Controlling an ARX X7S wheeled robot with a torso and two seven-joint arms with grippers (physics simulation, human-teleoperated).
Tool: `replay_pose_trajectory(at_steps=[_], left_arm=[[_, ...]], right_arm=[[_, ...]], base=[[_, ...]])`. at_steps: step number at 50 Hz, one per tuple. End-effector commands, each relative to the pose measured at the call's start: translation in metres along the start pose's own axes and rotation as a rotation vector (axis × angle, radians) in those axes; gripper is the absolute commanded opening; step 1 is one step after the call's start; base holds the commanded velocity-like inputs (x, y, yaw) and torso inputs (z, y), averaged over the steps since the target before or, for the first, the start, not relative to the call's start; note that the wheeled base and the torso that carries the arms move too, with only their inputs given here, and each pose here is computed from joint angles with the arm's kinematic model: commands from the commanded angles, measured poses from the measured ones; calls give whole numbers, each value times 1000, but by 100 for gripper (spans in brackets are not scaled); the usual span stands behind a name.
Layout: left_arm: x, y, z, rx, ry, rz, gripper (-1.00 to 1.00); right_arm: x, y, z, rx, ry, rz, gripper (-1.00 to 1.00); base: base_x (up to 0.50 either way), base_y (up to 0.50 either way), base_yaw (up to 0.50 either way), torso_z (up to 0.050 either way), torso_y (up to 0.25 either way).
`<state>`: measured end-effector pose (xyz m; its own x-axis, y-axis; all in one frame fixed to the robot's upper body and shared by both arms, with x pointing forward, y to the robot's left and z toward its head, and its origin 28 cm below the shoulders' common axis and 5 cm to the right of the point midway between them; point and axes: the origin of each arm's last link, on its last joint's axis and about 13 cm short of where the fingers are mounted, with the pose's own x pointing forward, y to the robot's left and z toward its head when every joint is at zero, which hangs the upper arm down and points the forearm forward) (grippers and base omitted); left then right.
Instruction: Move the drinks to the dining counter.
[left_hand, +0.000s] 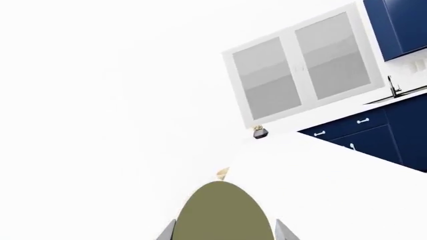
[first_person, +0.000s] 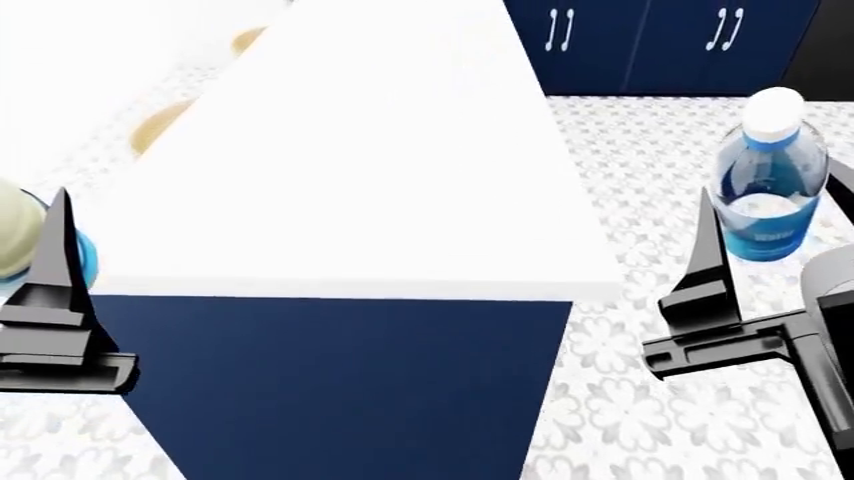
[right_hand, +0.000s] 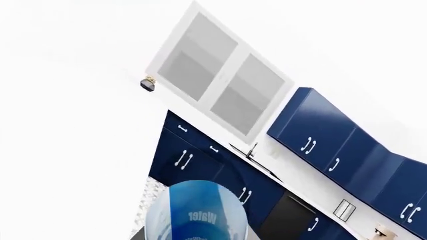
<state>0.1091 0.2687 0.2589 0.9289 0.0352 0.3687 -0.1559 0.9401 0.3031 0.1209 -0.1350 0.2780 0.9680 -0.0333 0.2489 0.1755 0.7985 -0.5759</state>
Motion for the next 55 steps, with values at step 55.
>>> replay_pose_trajectory(at_steps=[55], left_arm=[[0, 0, 1, 2, -6, 9, -100]], right_arm=[[2, -4, 2, 14, -77, -47, -100]], base=[[-195, 214, 0, 0, 2]])
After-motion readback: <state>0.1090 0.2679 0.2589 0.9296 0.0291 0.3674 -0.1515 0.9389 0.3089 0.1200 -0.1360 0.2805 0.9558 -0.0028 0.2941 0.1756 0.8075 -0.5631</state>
